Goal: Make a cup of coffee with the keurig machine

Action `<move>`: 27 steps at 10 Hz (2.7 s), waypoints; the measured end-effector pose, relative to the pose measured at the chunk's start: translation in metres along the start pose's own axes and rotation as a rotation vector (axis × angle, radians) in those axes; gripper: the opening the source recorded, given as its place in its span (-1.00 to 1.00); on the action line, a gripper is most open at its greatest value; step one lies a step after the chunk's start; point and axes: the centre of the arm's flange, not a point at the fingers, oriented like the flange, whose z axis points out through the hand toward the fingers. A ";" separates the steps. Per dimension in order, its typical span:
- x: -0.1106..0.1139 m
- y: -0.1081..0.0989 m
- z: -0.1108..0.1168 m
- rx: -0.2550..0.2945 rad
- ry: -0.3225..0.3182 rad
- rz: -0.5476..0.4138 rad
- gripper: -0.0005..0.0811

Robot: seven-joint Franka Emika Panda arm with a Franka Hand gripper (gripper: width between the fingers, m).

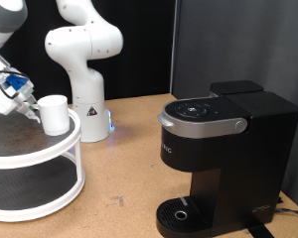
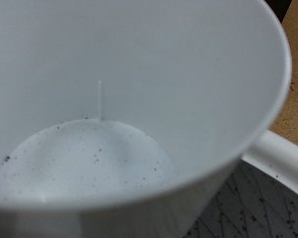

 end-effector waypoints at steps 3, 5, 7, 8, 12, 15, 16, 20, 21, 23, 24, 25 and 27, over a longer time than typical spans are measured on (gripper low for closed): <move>0.001 0.001 0.001 -0.001 0.000 0.004 -0.45; 0.002 0.001 0.000 -0.003 0.000 0.005 -0.77; 0.002 0.001 0.000 -0.005 0.001 0.015 -0.81; 0.004 0.001 -0.002 -0.001 0.004 0.031 -0.81; 0.035 -0.014 -0.031 0.099 0.024 0.092 -0.81; 0.040 -0.016 -0.033 0.093 0.032 0.118 -0.81; 0.045 -0.014 -0.025 0.049 0.058 0.166 -0.81; 0.086 -0.013 0.023 -0.056 0.151 0.285 -0.81; 0.097 -0.014 0.033 -0.062 0.165 0.286 -0.81; 0.120 -0.016 0.051 -0.068 0.173 0.269 -0.81; 0.130 -0.018 0.061 -0.069 0.170 0.258 -0.81; 0.139 -0.021 0.072 -0.067 0.163 0.250 -0.81; 0.144 -0.019 0.080 -0.076 0.151 0.256 -0.81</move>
